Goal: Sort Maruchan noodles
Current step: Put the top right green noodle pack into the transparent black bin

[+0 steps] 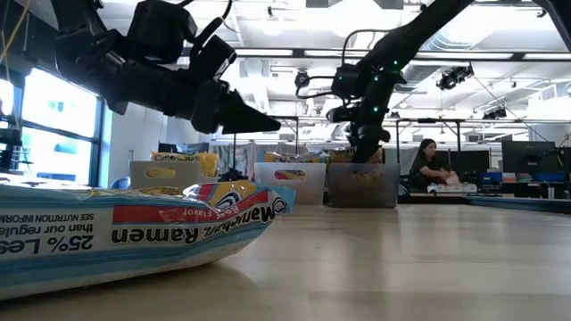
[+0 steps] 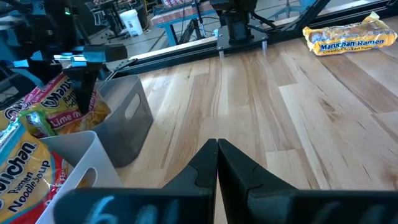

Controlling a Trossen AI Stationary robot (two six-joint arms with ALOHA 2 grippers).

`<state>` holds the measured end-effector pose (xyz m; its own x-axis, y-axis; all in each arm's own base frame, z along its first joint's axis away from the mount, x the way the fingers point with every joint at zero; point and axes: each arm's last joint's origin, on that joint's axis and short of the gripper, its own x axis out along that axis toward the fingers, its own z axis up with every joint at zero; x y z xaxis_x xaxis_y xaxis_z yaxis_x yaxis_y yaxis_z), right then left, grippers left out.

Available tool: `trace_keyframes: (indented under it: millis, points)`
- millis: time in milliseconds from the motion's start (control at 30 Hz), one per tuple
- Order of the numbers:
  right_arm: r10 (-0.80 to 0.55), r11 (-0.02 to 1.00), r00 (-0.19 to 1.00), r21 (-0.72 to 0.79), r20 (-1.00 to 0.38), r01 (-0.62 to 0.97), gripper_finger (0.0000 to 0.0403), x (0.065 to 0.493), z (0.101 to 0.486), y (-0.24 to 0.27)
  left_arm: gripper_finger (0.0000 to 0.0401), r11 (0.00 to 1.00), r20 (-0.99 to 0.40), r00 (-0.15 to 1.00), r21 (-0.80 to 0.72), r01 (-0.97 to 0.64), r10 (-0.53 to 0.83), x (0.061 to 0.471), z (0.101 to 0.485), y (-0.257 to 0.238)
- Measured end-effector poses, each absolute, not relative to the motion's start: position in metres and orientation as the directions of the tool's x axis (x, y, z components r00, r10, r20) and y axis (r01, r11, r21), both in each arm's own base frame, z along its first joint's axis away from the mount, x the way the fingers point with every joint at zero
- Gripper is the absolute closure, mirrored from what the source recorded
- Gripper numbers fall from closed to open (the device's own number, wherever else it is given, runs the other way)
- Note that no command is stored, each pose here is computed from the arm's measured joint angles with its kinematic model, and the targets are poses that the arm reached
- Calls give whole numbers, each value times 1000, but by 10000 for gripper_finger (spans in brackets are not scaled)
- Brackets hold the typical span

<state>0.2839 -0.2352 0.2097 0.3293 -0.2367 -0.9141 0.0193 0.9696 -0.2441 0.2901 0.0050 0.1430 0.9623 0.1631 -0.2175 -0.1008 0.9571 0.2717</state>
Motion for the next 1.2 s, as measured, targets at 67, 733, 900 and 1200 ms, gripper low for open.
trace_keyframes:
  millis: [67,733,900,1200]
  points:
    - [-238,970,327,-239,-914,39,218,284,210,-235,398,957,-217,962,272,-101,163,290,143,5]
    - [-205,979,320,-195,-925,64,197,300,256,-223,398,957,-219,962,273,-100,163,290,143,5]
    - [-248,968,294,-227,-923,104,212,305,272,-217,398,957,-232,959,274,-96,163,290,142,5]
    - [-92,995,217,-81,-972,60,320,308,260,-186,398,957,-234,959,274,-96,163,290,141,5]
